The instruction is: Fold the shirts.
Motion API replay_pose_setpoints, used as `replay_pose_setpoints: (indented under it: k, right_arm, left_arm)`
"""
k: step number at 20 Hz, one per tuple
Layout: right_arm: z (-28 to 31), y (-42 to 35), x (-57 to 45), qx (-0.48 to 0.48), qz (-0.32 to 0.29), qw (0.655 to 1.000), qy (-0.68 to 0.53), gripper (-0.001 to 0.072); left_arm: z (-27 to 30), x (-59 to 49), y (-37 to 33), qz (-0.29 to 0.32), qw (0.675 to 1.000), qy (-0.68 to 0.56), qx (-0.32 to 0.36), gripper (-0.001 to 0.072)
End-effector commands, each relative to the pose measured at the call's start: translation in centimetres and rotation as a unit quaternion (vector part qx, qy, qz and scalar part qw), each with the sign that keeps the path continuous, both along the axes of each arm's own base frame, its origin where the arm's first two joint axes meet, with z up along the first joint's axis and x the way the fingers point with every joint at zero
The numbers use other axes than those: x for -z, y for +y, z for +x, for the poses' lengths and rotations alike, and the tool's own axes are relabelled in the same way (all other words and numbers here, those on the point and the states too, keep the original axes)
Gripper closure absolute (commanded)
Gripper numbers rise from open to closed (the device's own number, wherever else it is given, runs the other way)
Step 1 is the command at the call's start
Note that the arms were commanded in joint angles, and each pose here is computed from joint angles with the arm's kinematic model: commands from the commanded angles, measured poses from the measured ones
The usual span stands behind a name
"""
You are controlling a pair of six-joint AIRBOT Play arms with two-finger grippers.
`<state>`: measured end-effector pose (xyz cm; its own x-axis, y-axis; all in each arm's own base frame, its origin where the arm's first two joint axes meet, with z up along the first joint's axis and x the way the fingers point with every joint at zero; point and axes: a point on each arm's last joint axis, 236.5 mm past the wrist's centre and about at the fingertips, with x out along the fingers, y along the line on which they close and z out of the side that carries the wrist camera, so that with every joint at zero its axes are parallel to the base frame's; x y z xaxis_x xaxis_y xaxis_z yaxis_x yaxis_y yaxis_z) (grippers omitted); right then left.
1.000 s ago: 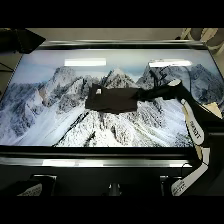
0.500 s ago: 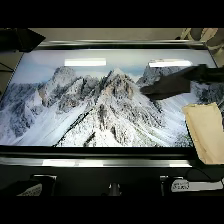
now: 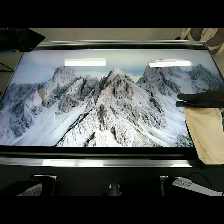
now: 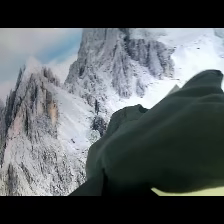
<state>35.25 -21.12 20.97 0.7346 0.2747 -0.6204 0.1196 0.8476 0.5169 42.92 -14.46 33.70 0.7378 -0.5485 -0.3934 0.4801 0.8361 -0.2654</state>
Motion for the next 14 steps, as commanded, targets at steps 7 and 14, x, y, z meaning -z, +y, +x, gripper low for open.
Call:
replay_pose_setpoints:
  k: [7,14]
  right_arm:
    - [-9.1,-4.8,3.5,0.084,-0.067,0.983,0.151,0.0693]
    - [-18.5,-0.9,13.6,0.088,-0.022,0.933,0.348,0.0693]
  left_arm:
    - [0.1,0.0,0.0,0.007,1.0,-0.005,0.003,0.0678]
    - [0.3,-0.4,-0.3,0.0,1.0,-0.015,0.002,0.0678]
